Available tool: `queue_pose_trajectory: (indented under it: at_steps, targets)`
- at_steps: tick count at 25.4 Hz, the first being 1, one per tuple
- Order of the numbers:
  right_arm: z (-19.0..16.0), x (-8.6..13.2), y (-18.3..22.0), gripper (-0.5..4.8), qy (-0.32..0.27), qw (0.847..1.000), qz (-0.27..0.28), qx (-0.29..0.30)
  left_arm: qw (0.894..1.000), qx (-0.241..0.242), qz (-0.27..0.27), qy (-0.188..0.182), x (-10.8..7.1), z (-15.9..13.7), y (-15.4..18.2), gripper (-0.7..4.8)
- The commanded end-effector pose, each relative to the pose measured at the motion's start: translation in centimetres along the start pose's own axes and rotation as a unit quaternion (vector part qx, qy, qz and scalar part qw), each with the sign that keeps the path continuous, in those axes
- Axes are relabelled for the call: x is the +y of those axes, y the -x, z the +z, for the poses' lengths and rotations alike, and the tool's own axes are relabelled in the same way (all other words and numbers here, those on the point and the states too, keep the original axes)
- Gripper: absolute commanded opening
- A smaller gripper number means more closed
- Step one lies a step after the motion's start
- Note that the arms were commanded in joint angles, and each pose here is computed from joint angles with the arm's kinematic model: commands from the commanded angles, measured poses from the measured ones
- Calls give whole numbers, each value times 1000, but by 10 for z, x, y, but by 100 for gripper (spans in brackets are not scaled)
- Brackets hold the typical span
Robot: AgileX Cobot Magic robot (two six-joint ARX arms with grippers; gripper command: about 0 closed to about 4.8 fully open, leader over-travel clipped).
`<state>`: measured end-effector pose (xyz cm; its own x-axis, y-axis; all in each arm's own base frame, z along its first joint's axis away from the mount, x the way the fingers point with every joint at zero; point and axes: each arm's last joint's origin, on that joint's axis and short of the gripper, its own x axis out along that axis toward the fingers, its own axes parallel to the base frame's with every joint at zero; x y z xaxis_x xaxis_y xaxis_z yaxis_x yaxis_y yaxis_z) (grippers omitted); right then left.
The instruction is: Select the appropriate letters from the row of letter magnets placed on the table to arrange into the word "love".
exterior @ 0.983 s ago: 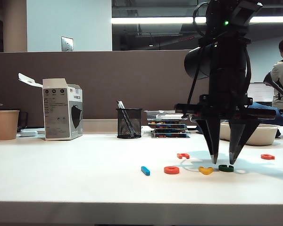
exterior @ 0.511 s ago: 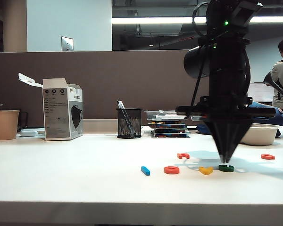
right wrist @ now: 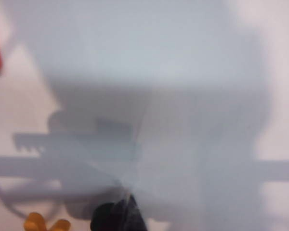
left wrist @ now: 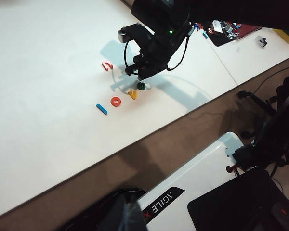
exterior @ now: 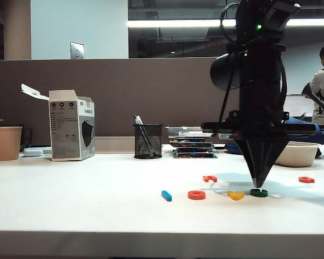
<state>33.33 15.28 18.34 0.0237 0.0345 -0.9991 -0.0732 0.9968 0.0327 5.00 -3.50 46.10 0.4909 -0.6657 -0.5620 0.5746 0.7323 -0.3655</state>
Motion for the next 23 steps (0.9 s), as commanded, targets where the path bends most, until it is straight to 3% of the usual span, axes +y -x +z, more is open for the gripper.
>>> queue_pose_trajectory:
  at_steps: [1,23]
  targets:
    - [-2,0,1,-6,-1,1000,-3,8,1000,-1,-4,-5,-1,0,1,-6]
    - [-10,-2,2,-6,11,999,-13,47,1000,-2,-3,-10,-1,0,1,-6]
